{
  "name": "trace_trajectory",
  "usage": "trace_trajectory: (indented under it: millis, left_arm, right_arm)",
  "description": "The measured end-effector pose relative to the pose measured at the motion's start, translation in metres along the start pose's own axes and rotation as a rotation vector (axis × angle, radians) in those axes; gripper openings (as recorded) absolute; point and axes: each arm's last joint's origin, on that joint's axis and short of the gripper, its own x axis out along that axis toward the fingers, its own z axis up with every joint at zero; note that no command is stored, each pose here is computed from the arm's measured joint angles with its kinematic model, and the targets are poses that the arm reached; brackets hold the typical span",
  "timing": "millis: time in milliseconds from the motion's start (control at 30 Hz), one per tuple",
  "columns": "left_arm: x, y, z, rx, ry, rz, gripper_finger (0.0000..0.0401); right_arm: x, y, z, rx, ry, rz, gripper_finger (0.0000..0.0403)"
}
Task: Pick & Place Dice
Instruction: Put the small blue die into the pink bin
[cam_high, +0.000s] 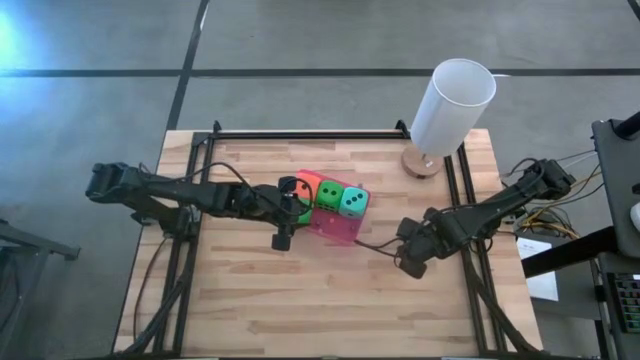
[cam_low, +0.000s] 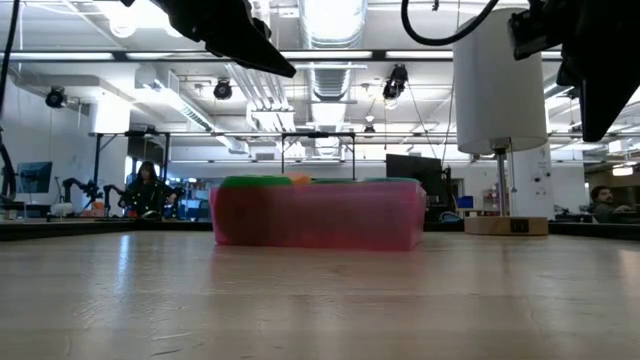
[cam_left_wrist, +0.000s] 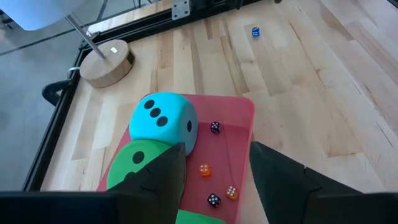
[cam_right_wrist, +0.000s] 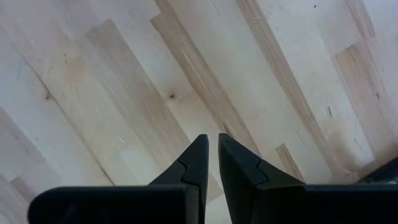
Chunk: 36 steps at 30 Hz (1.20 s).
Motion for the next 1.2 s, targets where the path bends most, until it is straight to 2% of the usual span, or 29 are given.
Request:
trace_trajectory:
  millis: [300, 467, 567, 700, 800, 1200]
  left_arm:
    - [0.000, 0.000, 0.000, 0.000, 0.000, 0.000, 0.0170]
    - [0.000, 0.000, 0.000, 0.000, 0.000, 0.000, 0.0169]
    - [0.000, 0.000, 0.000, 0.000, 0.001, 0.000, 0.0174]
    - [0.000, 0.000, 0.000, 0.000, 0.001, 0.000, 0.0181]
    - [0.000, 0.000, 0.000, 0.000, 0.001, 0.000, 0.0187]
    - [0.000, 0.000, 0.000, 0.000, 0.002, 0.000, 0.0211]
  right_arm:
    - [0.000, 0.001, -0.001, 0.003, 0.035, 0.021, 0.0034]
    - [-0.001, 0.004, -0.007, 0.087, 0.076, 0.047, 0.0034]
    - [-0.003, 0.008, -0.013, 0.128, 0.078, 0.052, 0.0034]
    - [-0.004, 0.013, -0.019, 0.118, 0.075, 0.067, 0.0034]
    - [-0.005, 0.014, -0.021, 0.193, 0.075, 0.072, 0.0034]
    - [-0.004, 0.010, -0.030, 0.292, 0.104, 0.013, 0.0034]
